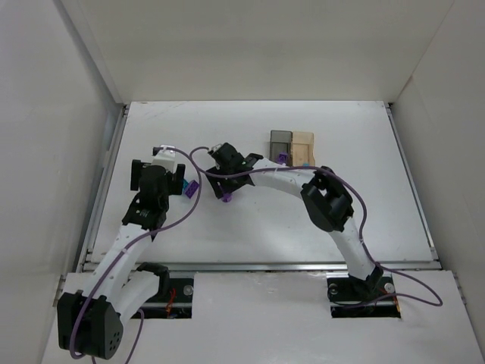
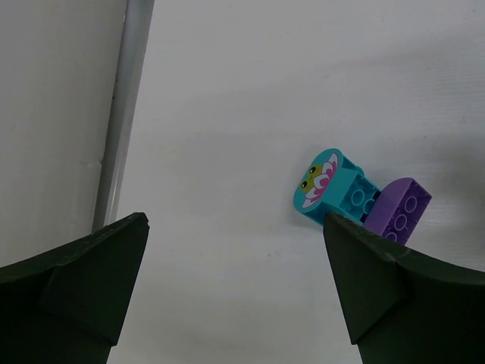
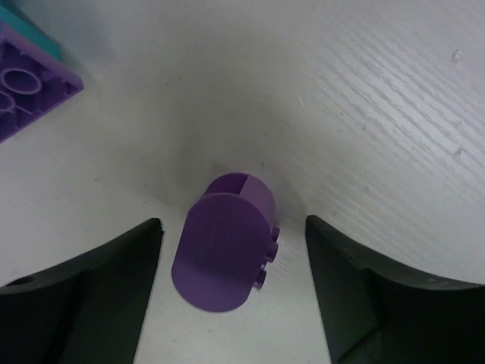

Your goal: Sort the legos into containers by color

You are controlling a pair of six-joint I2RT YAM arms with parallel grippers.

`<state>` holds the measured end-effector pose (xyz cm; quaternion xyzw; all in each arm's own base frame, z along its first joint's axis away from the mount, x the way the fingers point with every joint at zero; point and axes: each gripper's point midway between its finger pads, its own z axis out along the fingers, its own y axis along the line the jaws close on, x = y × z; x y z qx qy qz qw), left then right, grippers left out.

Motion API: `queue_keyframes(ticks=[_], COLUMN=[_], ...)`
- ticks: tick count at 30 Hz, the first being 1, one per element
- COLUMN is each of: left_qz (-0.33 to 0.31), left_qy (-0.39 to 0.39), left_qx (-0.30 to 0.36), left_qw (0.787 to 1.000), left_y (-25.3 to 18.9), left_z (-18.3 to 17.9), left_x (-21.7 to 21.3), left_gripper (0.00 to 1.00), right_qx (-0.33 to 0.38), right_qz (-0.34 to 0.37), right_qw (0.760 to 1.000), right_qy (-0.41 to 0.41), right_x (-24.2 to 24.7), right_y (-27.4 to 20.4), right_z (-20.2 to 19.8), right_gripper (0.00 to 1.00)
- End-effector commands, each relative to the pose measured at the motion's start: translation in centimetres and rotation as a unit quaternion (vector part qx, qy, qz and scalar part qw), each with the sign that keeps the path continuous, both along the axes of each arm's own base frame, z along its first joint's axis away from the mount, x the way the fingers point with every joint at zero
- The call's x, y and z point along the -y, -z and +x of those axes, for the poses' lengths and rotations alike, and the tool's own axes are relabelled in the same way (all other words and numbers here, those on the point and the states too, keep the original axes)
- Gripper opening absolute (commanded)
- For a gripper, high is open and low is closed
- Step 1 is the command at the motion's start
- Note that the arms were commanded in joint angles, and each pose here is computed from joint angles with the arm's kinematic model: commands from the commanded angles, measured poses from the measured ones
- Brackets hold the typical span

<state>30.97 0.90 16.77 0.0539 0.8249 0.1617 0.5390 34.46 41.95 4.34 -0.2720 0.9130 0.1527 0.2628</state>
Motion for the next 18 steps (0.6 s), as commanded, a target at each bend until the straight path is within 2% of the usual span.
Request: queue_keyframes(ticks=[1,3,4,5,7,8,10,11,16,18], left_qz=[-0.026,-0.026,-0.027,-0.029,-0.03,-0.032,-0.039,-0.038,-0.04,-0.043], left_qy=[-0.017,-0.017,-0.013,-0.008,0.001,0.006,0.022,0.028,0.089,0.119], left_qx=[0.031,0.031,0.03,0.03,0.019,0.018,0.016,0.02,0.028,0.028], left_qw=[0.999,0.999,0.999,0.999,0.999,0.999,0.999,0.999,0.995,0.992], left_y=[-1.0,-1.0,-1.0,-0.9,-0.5,-0.4,-0.6,-1.1,-1.9,-1.8], left_z=[0.0,0.0,0.1,0.1,-0.1,0.0,0.1,0.2,0.2,0.0], left_x=[-0.1,-0.1,0.0,0.2,0.5,0.6,1.3,1.4,3.2,4.0], left_gripper=[1.0,1.0,1.0,1.0,1.0,1.0,1.0,1.0,1.0,1.0], right_qx=[0.016,0.022,0.022,0.029,0.029,0.036,0.041,0.05,0.065,0.061], right_qz=[-0.01,-0.008,-0.007,0.001,0.012,0.021,0.027,0.038,0.095,0.125], right_qw=[1.0,1.0,1.0,0.999,0.999,0.999,0.999,0.998,0.992,0.988], right_qy=[0.011,0.014,0.014,0.014,0.015,0.016,0.016,0.016,0.05,0.069], right_x=[-0.8,-0.8,-0.9,-1.1,-1.3,-1.4,-1.2,-1.3,0.5,2.7], right_y=[0.0,-0.1,0.1,-0.5,-1.3,-2.4,-3.4,-5.0,-10.9,-13.0], right_z=[0.4,0.6,0.6,0.8,0.7,0.8,0.7,0.7,3.1,5.1], right_gripper=[0.74,0.6,0.44,0.35,0.23,0.13,0.04,0.0,0.0,0.0])
